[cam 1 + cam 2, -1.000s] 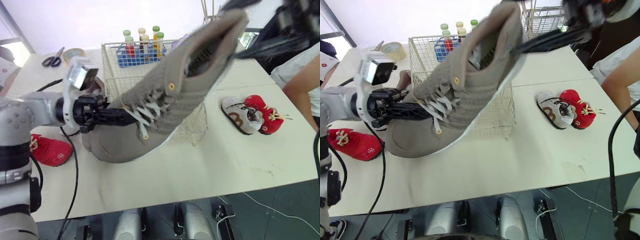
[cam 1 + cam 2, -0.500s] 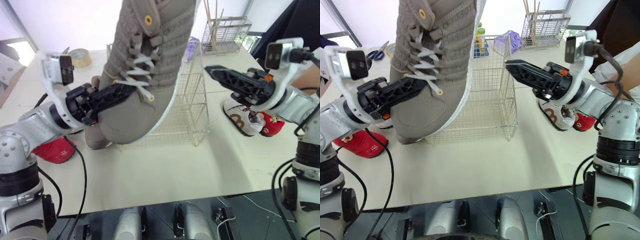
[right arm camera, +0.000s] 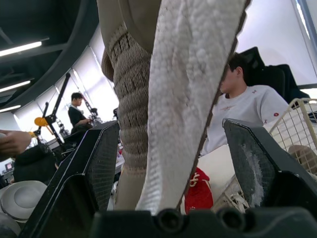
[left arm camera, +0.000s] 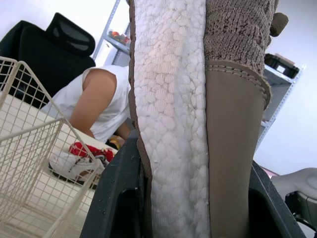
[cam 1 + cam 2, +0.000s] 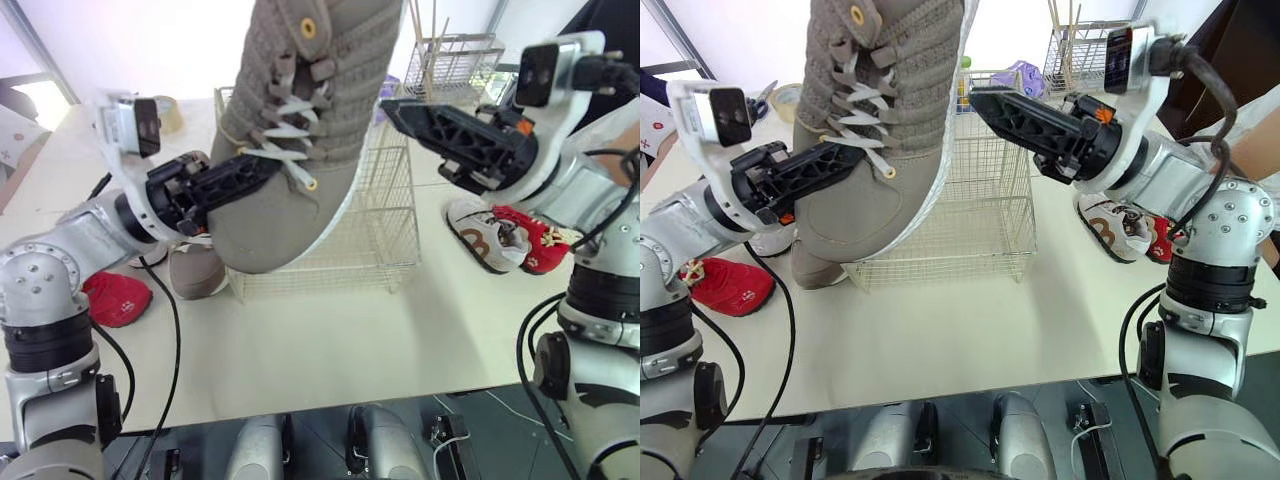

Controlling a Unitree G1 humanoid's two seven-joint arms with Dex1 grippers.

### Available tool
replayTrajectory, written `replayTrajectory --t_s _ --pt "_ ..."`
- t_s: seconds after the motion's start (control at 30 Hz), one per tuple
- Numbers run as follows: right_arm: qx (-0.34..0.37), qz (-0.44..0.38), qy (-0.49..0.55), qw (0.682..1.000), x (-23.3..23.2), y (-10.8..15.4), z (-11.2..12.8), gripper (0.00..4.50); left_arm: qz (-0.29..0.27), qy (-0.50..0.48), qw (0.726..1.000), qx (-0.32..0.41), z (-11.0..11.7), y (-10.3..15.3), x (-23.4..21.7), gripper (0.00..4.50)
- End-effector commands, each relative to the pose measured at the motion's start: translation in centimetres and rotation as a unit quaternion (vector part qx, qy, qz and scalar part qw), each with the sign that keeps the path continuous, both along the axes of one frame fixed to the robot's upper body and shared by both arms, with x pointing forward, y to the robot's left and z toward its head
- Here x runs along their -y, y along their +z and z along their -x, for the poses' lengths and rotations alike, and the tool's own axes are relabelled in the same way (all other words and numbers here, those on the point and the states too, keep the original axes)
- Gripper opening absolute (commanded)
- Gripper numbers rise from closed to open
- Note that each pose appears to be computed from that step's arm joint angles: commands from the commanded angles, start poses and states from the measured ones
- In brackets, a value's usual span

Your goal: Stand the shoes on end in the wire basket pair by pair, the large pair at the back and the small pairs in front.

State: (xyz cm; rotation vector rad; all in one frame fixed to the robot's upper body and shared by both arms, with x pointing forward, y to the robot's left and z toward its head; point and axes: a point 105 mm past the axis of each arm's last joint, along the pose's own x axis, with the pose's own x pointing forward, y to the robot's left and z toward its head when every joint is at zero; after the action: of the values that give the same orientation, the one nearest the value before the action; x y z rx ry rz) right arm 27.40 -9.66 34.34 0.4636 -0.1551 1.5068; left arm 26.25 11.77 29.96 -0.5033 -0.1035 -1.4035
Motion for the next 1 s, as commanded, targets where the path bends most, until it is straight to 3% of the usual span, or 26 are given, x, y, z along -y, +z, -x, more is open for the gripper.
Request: replayTrajectory --t_s 0.03,0.4,0.93,0.97,1.0 --pt "0.021 -0.007 0.01 1.0 -0.4 1.2 0.5 3.55 0.014 -0.006 0.999 0.041 0.7 1.3 0.2 1.27" --pt "0.016 0.011 -0.017 1.0 -1.9 0.6 -1.3 3.55 0.017 -0.016 0.999 0.049 0.9 1.2 1.0 1.27" --pt "0.014 -0.012 0.027 0.999 -2.9 1.4 -0.3 3.55 -0.058 -0.022 0.997 0.052 0.7 -1.7 2.2 1.27" --pt "0.015 -0.009 0.027 0.999 -3.0 1.4 -0.2 3.01 -0.058 -0.022 0.997 0.053 0.7 -1.7 2.2 1.27" --pt "0.017 -0.007 0.03 0.999 -3.0 1.3 -0.1 2.78 -0.058 -0.022 0.997 0.054 0.7 -1.7 2.2 1.27"
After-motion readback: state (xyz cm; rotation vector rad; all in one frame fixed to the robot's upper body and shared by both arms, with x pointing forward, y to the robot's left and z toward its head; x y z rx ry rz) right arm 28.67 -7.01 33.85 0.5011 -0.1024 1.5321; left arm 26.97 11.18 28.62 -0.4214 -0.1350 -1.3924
